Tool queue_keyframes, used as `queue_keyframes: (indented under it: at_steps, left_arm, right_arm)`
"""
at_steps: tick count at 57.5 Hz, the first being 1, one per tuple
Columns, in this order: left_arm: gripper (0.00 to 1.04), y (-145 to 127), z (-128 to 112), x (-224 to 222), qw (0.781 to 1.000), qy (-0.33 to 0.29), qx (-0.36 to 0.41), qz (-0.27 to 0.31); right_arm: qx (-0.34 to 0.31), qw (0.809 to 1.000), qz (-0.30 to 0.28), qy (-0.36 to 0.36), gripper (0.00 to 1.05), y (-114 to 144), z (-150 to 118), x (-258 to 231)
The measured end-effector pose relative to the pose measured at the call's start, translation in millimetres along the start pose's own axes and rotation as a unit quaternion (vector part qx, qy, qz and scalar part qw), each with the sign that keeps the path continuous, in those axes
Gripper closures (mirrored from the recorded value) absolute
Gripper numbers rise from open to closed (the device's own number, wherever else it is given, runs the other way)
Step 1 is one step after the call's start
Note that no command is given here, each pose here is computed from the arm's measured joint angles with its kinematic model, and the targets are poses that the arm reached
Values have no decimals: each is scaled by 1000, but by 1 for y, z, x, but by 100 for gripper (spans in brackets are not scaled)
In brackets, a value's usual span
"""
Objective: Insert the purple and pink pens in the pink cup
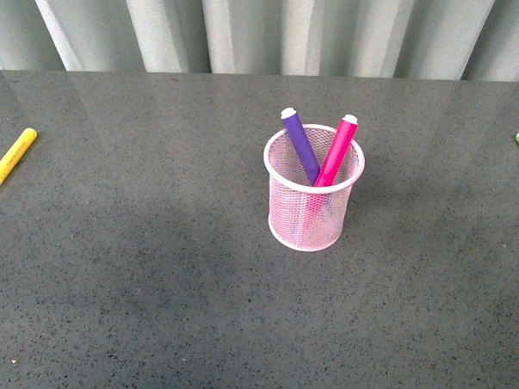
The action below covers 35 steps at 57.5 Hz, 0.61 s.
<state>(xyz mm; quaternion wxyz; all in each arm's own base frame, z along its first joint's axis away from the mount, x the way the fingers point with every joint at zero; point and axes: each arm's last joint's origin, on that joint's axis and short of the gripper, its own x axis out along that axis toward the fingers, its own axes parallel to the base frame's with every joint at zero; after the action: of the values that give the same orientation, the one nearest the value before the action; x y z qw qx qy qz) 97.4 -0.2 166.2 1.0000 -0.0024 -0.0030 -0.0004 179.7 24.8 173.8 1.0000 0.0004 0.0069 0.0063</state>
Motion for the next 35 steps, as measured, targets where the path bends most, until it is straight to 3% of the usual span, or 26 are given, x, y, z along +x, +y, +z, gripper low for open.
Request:
queue_keyframes:
  at_steps: [2, 14, 35]
  left_arm:
    - [7, 0, 0, 0, 1000, 0, 0, 0]
    - [7, 0, 0, 0, 1000, 0, 0, 0]
    - [7, 0, 0, 0, 1000, 0, 0, 0]
  right_arm:
    - [-2, 1000, -1, -1, 102, -2, -1, -4]
    - [-2, 1000, -4, 5, 101, -11, -13, -20]
    - [0, 1000, -5, -11, 101, -24, -5, -41]
